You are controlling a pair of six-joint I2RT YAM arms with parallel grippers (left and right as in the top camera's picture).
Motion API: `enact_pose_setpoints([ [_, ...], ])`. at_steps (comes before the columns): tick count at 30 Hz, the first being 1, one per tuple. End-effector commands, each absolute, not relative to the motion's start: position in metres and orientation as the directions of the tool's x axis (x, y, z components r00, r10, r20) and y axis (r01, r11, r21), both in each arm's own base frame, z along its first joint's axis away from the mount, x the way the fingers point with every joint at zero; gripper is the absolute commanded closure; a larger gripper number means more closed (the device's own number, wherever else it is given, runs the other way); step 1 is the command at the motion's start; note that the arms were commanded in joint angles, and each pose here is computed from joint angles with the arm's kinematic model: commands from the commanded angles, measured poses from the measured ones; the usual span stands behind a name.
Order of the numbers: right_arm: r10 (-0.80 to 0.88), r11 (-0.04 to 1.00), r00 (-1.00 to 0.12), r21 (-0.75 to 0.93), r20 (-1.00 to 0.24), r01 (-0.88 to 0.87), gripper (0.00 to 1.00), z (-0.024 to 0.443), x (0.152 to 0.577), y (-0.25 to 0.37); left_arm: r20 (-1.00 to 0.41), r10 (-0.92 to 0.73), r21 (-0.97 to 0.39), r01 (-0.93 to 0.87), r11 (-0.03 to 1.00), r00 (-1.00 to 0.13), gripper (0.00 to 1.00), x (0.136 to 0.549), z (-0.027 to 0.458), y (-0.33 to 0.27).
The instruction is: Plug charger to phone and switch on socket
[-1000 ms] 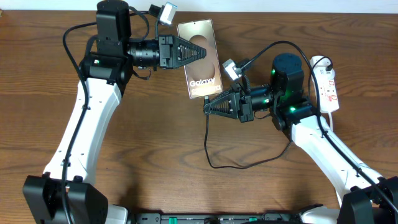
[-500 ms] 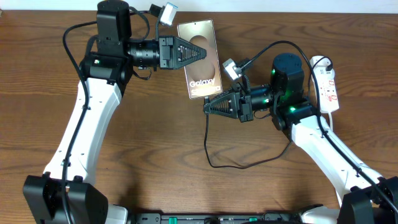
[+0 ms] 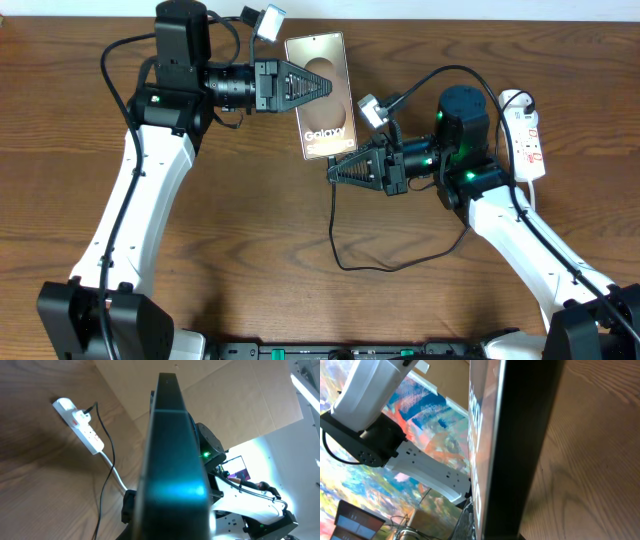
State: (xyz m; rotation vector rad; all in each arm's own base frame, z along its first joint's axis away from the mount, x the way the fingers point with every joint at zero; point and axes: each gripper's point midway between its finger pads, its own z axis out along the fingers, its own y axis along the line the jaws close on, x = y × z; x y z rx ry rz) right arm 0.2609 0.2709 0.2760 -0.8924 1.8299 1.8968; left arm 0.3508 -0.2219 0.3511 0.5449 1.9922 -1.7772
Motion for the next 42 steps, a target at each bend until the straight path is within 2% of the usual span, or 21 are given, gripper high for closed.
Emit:
enact_pose_setpoints([
  [1, -0.140, -0.070, -0.751, 0.763, -0.646, -0.643, 0.99, 0.279, 0.270, 0.270, -0.577, 0.069, -0.815, 0.579, 0.014, -0.814, 0.93, 0.331, 0.369, -0.224],
  [32, 0.034, 0.045, -0.735, 0.735, -0.677, -0.676, 0.99, 0.297, 0.310, 0.264, -0.572, 0.082, -0.819, 0.573, -0.008, -0.816, 0.93, 0.327, 0.370, -0.224],
  [34, 0.036, 0.047, -0.734, 0.734, -0.679, -0.677, 0.57, 0.297, 0.310, 0.264, -0.573, 0.081, -0.819, 0.574, -0.007, -0.816, 0.93, 0.327, 0.370, -0.224],
  [35, 0.036, 0.047, -0.733, 0.734, -0.679, -0.677, 0.47, 0.297, 0.310, 0.264, -0.573, 0.081, -0.819, 0.574, -0.007, -0.816, 0.93, 0.327, 0.370, -0.224],
  [37, 0.036, 0.047, -0.731, 0.732, -0.682, -0.680, 0.42, 0.297, 0.310, 0.264, -0.573, 0.081, -0.819, 0.574, -0.006, -0.816, 0.93, 0.327, 0.370, -0.224],
  [40, 0.030, 0.041, -0.731, 0.732, -0.681, -0.680, 0.19, 0.297, 0.309, 0.264, -0.573, 0.075, -0.818, 0.575, 0.004, -0.816, 0.93, 0.329, 0.369, -0.224],
  [42, 0.014, 0.025, -0.728, 0.728, -0.686, -0.685, 0.08, 0.298, 0.305, 0.264, -0.573, 0.066, -0.818, 0.575, 0.020, -0.817, 0.92, 0.332, 0.368, -0.224],
])
